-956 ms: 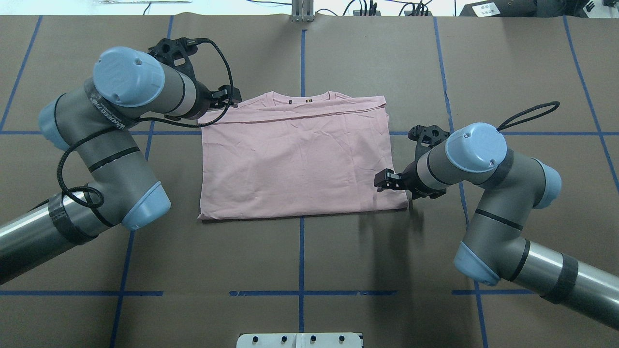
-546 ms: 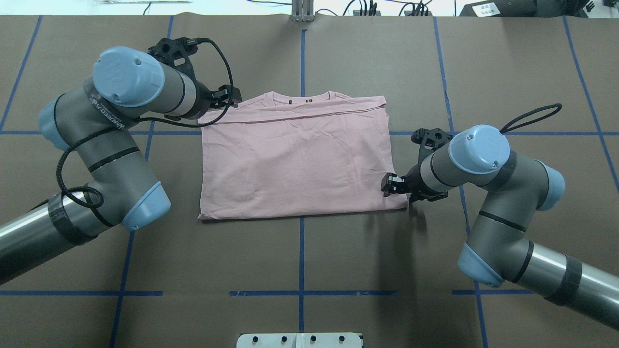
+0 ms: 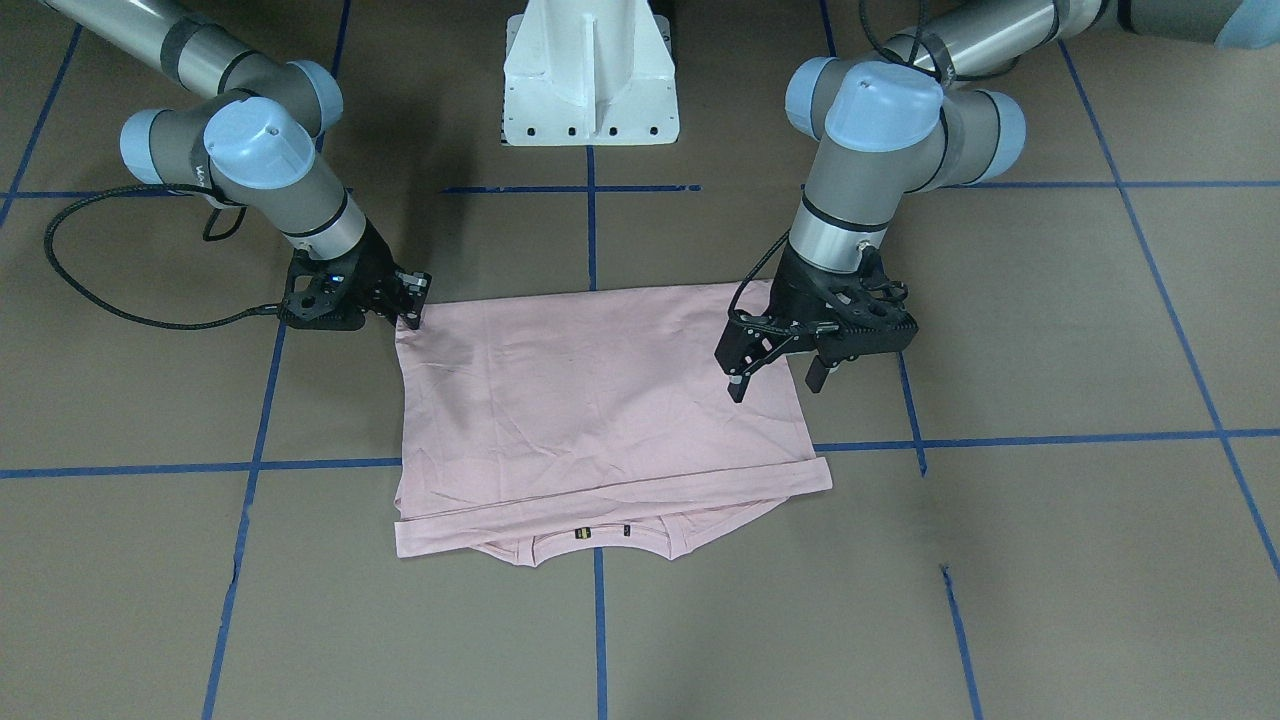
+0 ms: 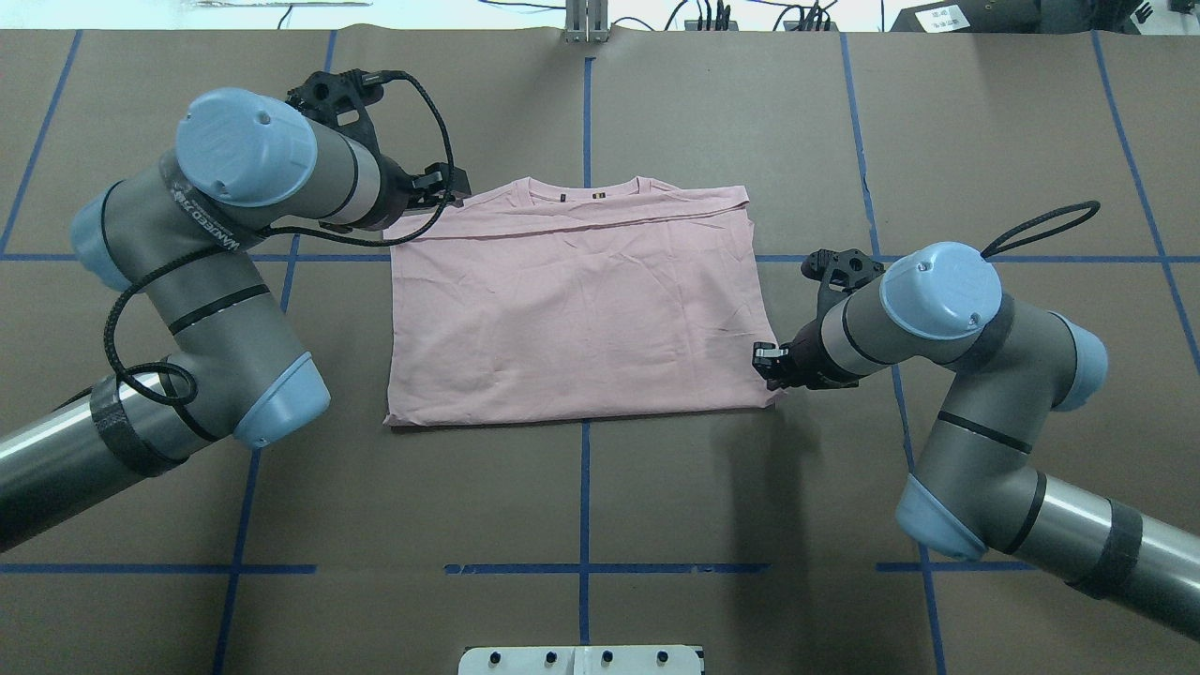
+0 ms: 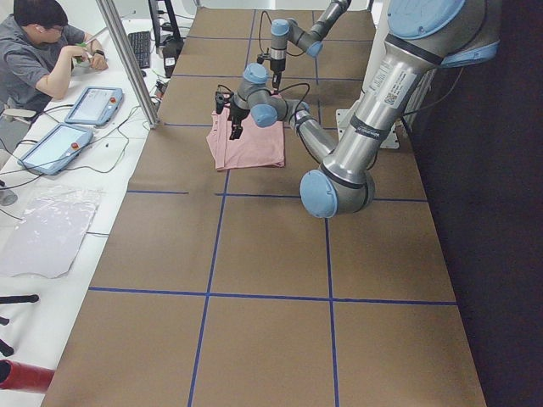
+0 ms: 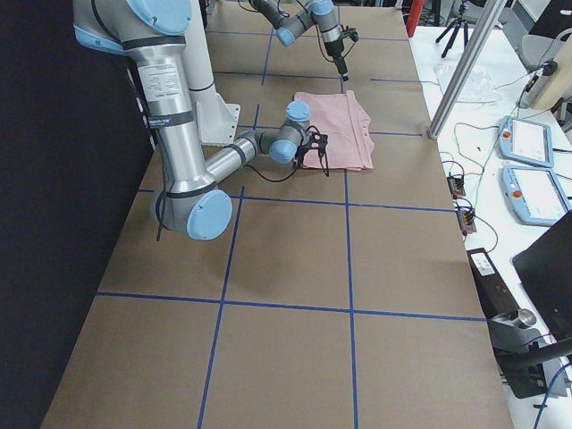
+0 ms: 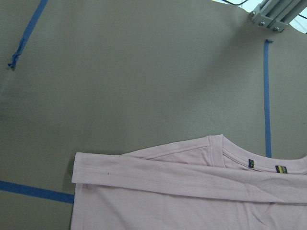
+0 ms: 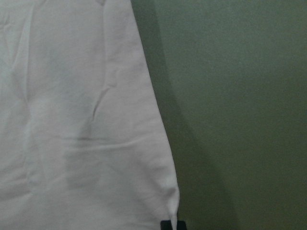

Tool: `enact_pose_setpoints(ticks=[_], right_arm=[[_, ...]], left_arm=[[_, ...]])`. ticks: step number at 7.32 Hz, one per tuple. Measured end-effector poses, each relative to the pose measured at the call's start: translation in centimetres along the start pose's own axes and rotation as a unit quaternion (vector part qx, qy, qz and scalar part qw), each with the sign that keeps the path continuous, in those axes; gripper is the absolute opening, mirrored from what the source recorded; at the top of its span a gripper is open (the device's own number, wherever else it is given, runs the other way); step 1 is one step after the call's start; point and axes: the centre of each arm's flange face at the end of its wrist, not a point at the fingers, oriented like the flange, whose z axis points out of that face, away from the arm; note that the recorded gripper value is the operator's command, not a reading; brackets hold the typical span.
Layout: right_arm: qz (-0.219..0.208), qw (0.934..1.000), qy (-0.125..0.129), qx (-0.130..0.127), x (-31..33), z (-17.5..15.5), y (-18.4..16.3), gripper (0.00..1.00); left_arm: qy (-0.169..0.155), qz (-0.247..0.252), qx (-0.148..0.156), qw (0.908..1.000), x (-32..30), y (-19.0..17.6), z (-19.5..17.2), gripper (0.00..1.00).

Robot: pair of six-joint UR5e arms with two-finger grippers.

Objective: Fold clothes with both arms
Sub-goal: 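Drag the folded shirt toward the robot with the right gripper while the left gripper approaches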

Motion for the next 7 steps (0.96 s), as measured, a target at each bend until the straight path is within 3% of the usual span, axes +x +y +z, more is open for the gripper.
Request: enact_pose_setpoints(ticks=[2, 3, 6, 7], right_arm=[[-0.007, 0.9997, -0.002, -0.021, 2.0, -1.4, 2.8, 0.00], [-0.019, 0.9991, 0.002, -0.039, 3.7, -2.0, 5.9, 0.00], [-0.044, 0.9914, 0.017, -0.122, 7.0, -4.3, 17.4, 0.00], [-0.037, 0.9875, 0.023, -0.151, 6.9, -4.3, 21.0, 0.99]], left_arm=[[0.001, 0.000, -0.002, 1.0000, 0.3, 0.2, -0.8, 1.00], [0.000, 0.001, -0.006, 1.0000, 0.7, 0.4, -1.5, 1.00], [0.003, 0.007, -0.019, 0.9998, 1.3, 2.2, -1.9, 1.00], [0.004, 0.010, -0.022, 0.9997, 1.3, 2.9, -1.9, 1.00]])
